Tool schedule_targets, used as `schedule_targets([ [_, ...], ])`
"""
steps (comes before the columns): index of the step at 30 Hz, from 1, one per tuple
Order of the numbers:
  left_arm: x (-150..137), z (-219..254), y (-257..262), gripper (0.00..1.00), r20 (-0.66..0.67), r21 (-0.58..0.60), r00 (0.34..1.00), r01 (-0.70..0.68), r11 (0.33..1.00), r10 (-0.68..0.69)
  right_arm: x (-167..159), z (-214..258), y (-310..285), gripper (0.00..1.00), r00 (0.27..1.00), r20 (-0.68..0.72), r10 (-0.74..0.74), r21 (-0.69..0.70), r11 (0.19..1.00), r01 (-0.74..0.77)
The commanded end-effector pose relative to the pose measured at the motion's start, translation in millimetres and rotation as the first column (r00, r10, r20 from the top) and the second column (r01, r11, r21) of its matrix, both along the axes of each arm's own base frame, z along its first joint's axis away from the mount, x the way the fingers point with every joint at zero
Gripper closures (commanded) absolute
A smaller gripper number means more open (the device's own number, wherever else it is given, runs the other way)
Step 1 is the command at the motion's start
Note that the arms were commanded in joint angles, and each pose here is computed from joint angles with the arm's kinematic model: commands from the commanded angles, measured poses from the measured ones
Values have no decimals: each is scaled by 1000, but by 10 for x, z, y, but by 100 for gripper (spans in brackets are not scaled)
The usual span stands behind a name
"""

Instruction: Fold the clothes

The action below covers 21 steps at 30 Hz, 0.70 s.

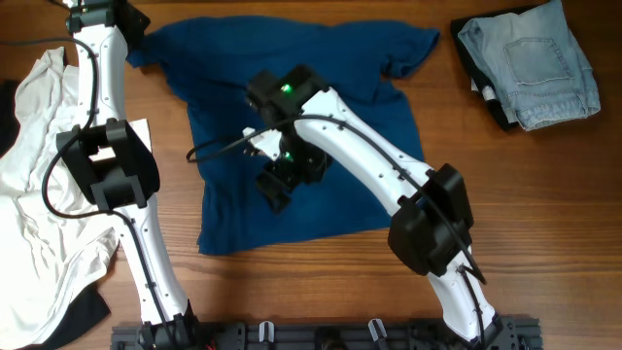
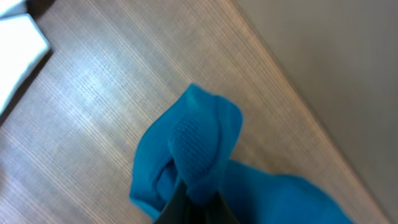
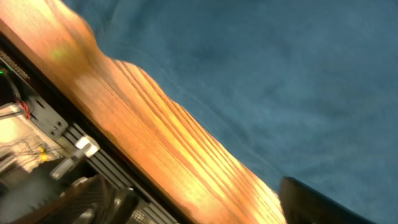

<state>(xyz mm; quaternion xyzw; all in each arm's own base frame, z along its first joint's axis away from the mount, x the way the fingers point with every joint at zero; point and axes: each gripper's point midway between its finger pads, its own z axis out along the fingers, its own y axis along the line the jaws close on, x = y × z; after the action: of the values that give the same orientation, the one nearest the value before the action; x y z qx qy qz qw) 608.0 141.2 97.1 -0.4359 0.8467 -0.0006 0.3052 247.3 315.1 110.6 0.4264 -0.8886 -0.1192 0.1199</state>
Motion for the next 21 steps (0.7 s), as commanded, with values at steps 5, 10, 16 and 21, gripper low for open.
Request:
schedule_targets([
  [5, -71, 321, -40, 96, 16, 14, 1000, 13, 1000, -13, -188, -265, 327, 12, 982, 37, 185, 78, 979, -187],
  [10, -93, 460, -61, 96, 32, 17, 999, 15, 1000, -16, -388, -145, 512, 21, 946, -13, 324, 273, 911, -309],
  [16, -164, 487, -73, 96, 10, 13, 1000, 15, 1000, -16, -238, -111, 505, 16, 974, -42, 223, 301, 932, -200],
  [21, -203, 458, -88, 96, -9, 5, 1000, 18, 1000, -18, 347, -158, 29, 46, 983, -117, -142, 195, 967, 163],
])
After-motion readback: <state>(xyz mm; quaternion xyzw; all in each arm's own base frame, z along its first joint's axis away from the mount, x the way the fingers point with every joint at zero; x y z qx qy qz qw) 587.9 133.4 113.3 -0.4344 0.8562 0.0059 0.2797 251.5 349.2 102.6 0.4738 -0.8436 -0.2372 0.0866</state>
